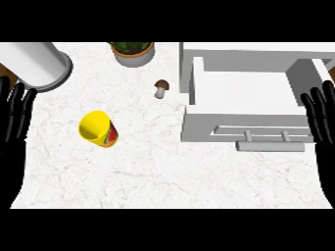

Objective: Pick up the cup, place it into the drawer and close the drawer

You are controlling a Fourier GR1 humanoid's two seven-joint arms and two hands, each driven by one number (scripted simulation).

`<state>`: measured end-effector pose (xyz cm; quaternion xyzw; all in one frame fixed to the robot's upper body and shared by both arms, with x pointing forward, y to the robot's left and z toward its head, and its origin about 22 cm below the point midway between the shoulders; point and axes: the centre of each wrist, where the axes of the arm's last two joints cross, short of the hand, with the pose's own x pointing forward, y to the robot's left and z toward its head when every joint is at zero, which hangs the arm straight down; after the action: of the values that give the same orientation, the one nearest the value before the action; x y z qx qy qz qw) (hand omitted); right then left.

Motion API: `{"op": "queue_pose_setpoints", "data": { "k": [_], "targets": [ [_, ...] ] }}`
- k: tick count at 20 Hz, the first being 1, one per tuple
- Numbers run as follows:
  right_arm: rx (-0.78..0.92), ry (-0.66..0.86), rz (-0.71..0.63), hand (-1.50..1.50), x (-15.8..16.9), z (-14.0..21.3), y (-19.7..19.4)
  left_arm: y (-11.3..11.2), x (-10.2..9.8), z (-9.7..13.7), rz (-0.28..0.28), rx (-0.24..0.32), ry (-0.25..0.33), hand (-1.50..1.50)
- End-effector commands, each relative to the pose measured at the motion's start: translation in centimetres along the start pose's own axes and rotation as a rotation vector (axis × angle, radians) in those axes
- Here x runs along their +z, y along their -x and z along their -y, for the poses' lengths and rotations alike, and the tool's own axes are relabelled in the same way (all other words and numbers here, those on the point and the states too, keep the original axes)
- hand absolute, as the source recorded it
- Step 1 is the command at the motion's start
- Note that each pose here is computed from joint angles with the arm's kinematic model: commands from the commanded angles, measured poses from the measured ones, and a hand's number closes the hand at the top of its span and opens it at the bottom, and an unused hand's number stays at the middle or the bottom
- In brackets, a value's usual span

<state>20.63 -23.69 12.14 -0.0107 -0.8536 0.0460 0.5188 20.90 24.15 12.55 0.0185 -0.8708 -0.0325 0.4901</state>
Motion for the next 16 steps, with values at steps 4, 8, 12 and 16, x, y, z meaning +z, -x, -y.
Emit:
{"op": "queue_pose_setpoints", "data": {
  "k": [4,8,12,16],
  "targets": [
    [-0.007,-0.009,0.077,-1.50,-0.6,-0.4,-0.7,1.6,-1.5,-1.4,0.044,0.226,0.421,-1.50],
    [-0.010,-0.153,-0.049,-1.50,-0.9,-0.8,0.1,5.0,-1.2,-2.6,-0.176,0.414,0.546,-1.50],
    [-0.022,-0.153,-0.079,-1.50,-2.3,0.3,0.4,6.9,-3.9,-6.4,-0.223,0.486,0.584,-1.50],
    [-0.021,-0.164,-0.083,-1.50,-4.1,-0.1,1.6,9.8,-5.6,-8.5,-0.278,0.488,0.600,-1.50]
  ]
}}
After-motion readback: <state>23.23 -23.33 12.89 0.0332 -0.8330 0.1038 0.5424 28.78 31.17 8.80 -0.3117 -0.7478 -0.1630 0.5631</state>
